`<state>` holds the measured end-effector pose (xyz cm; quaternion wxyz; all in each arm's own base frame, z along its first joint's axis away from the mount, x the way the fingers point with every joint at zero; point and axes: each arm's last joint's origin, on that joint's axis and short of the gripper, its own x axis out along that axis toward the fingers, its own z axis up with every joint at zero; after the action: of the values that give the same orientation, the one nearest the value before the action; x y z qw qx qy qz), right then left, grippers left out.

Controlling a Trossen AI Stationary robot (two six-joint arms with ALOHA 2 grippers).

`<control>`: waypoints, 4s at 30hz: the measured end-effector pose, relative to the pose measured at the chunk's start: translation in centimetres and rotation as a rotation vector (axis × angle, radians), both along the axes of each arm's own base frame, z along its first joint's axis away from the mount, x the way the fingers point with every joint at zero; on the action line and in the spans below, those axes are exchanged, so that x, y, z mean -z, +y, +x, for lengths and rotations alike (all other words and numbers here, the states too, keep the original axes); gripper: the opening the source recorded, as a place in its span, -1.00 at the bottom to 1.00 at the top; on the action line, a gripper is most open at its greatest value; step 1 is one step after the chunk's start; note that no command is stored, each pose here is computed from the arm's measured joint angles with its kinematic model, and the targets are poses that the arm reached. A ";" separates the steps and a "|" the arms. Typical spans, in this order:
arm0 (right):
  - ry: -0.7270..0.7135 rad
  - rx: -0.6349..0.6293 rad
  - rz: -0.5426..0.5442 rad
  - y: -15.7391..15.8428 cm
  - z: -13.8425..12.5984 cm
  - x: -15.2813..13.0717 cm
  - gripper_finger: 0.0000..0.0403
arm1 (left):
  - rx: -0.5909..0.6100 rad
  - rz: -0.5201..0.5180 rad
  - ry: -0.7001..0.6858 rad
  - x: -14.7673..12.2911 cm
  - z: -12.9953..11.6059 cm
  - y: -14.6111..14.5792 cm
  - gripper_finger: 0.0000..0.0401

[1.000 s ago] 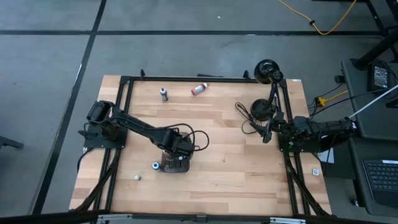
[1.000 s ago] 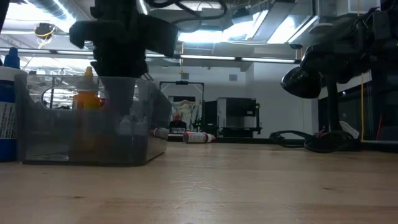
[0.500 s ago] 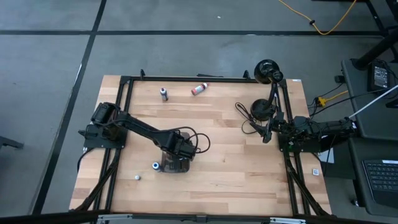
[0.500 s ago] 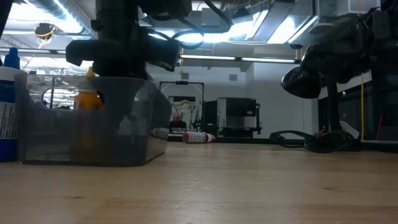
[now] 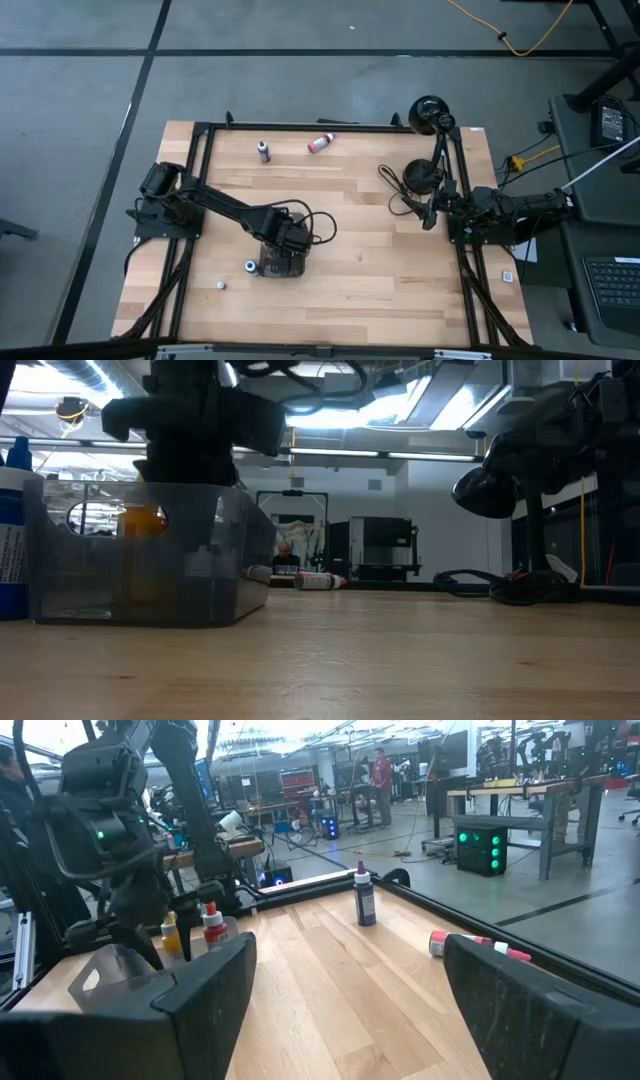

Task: Pick & Place food coloring
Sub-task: Put the light green food coloring bottle into the bin

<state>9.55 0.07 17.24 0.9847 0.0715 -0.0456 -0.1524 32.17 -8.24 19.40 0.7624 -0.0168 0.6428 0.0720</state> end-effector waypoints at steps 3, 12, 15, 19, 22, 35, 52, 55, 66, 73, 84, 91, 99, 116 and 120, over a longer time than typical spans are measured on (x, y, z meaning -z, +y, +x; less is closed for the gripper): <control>0.000 0.000 0.000 0.0 0.0 0.0 0.60 | 0.008 -0.023 -0.024 -1.0 -0.4 -0.1 -0.11; 0.000 0.000 0.000 0.0 0.0 0.0 0.60 | 0.049 -0.053 -0.130 -6.2 -2.5 -0.4 0.09; 0.000 0.000 0.000 0.0 0.0 0.0 0.60 | -0.003 -0.063 -0.115 -7.9 -4.0 -0.3 0.11; 0.000 0.000 0.000 0.0 0.0 0.0 0.60 | -0.078 -0.074 -0.089 -9.8 -6.5 -0.2 0.11; 0.000 0.000 0.000 0.0 0.0 0.0 0.60 | -0.100 -0.076 -0.070 -10.9 -8.4 -0.2 0.11; 0.000 0.000 0.000 0.0 0.0 0.0 0.60 | -0.156 -0.124 -0.001 -12.9 -14.5 -3.6 0.12; 0.000 0.000 0.000 0.0 0.0 0.0 0.60 | -0.370 -0.188 0.049 -6.5 -15.5 -6.4 0.12; 0.000 0.000 0.000 0.0 0.0 0.0 0.60 | -0.408 -0.167 0.068 -5.6 -15.7 -6.5 0.12; 0.000 0.000 0.000 0.0 0.0 0.0 0.60 | -0.485 -0.058 0.122 -2.5 -16.1 -9.4 0.11; 0.000 0.000 0.000 0.0 0.0 0.0 0.60 | -0.539 -0.039 0.127 -0.5 -16.1 -11.4 0.11; 0.000 0.000 0.000 0.0 0.0 0.0 0.60 | -0.582 -0.061 0.164 2.9 -14.9 -13.4 0.11; 0.000 0.000 0.000 0.0 0.0 0.0 0.60 | -0.593 -0.047 0.165 3.3 -14.8 -13.5 0.11; 0.000 0.000 0.000 0.0 0.0 0.0 0.60 | -0.595 -0.041 0.170 3.3 -14.9 -13.5 0.02; 0.000 0.000 0.000 0.0 0.0 0.0 0.60 | -0.575 -0.040 0.166 1.2 -14.8 -13.7 -0.73; 0.000 0.000 0.000 0.0 0.0 0.0 0.60 | -0.551 -0.046 0.134 -2.6 -14.3 -13.1 -0.73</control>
<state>9.55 0.08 17.25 0.9847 0.0715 -0.0456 -0.1522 17.90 -21.30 21.99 0.6691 -0.2033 0.6646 0.2631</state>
